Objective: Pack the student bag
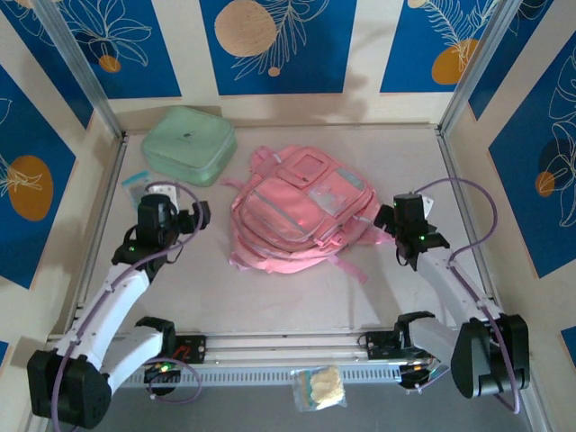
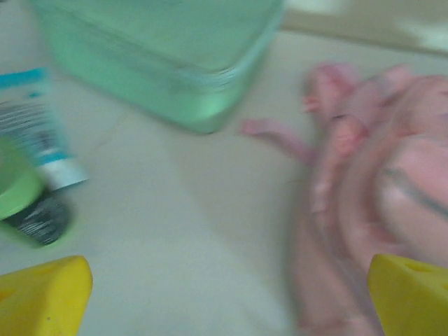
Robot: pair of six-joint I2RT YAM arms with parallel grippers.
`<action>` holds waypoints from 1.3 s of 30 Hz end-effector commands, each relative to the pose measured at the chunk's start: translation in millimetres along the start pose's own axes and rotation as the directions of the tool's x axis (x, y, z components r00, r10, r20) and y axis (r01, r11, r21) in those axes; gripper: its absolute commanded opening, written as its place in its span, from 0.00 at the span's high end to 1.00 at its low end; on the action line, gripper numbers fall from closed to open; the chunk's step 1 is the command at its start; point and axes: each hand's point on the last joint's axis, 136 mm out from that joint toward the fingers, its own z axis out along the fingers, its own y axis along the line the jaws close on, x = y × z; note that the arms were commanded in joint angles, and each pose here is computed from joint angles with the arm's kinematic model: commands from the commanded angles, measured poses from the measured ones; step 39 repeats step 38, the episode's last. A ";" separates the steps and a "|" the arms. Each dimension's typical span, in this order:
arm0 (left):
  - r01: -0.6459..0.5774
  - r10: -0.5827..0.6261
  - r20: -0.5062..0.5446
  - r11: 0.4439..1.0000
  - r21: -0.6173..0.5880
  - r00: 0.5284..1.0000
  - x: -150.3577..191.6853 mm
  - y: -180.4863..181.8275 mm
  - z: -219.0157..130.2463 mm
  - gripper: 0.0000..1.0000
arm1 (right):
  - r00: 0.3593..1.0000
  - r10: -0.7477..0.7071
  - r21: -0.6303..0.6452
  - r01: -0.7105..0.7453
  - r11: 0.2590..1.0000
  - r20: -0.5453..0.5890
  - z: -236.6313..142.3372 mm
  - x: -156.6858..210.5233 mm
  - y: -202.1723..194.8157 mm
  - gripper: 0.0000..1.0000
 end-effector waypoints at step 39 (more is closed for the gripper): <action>-0.216 0.225 0.241 0.974 -0.061 0.944 21.8 28.0 109.9 0.01 | 0.924 -0.172 -0.460 0.324 0.827 0.340 61.3 -24.6 88.3 0.01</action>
